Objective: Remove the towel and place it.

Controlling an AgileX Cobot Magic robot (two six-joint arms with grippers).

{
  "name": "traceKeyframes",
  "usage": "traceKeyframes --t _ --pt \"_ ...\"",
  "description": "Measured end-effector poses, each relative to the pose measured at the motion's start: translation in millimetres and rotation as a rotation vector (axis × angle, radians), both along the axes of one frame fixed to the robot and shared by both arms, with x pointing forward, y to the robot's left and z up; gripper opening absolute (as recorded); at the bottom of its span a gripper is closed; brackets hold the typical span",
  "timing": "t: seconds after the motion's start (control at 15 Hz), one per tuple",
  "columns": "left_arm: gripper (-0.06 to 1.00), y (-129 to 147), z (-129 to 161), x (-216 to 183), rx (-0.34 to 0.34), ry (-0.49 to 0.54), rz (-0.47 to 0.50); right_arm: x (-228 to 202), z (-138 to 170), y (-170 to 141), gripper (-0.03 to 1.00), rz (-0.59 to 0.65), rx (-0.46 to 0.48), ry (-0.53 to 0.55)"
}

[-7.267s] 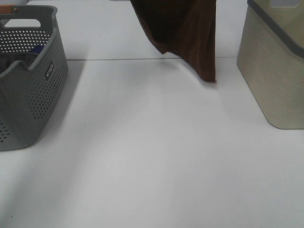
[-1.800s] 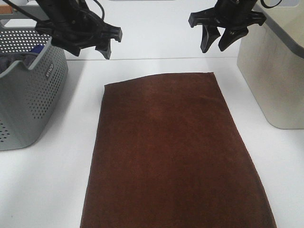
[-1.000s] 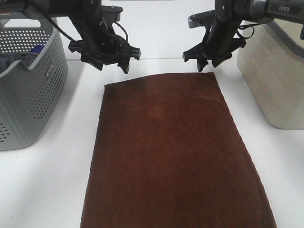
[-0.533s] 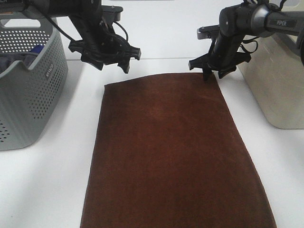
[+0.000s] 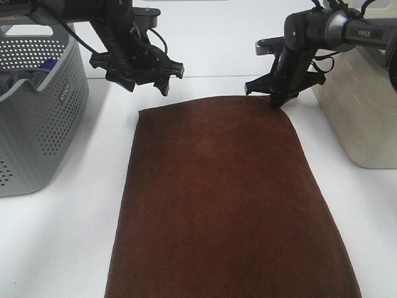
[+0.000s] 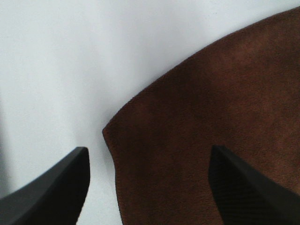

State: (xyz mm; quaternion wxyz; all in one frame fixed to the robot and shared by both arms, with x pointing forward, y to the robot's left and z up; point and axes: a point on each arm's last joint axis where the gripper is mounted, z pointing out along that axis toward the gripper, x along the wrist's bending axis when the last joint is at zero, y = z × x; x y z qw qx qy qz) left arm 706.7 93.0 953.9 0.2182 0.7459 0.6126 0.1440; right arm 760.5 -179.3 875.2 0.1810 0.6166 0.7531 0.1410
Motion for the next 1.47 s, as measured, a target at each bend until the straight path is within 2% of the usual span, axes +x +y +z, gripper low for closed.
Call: traceKeyframes --t 0.2,0.33,0.53,0.8,1.07,1.2,1.47 --pt "0.68 0 -3 1 0.009 0.002 0.003 -3 0 -1 0.00 -0.008 -0.013 0.039" --pt "0.68 2 -19 4 0.037 0.009 0.023 -7 3 -3 0.00 -0.016 -0.027 0.080" --pt "0.67 2 -48 6 0.043 0.053 0.065 -10 10 -4 0.00 -0.023 -0.036 0.105" --pt "0.66 -2 -62 12 -0.007 0.015 0.092 -10 13 -3 0.00 -0.027 -0.026 0.106" --pt "0.65 -6 -81 13 -0.060 0.043 0.133 -11 13 -3 0.00 -0.018 -0.025 0.107" --pt "0.63 -7 -83 15 -0.078 0.025 0.133 -11 13 -3 0.00 -0.013 -0.027 0.108" --pt "0.49 -9 -81 18 -0.099 -0.011 0.128 -11 13 -3 0.00 -0.012 -0.026 0.108"
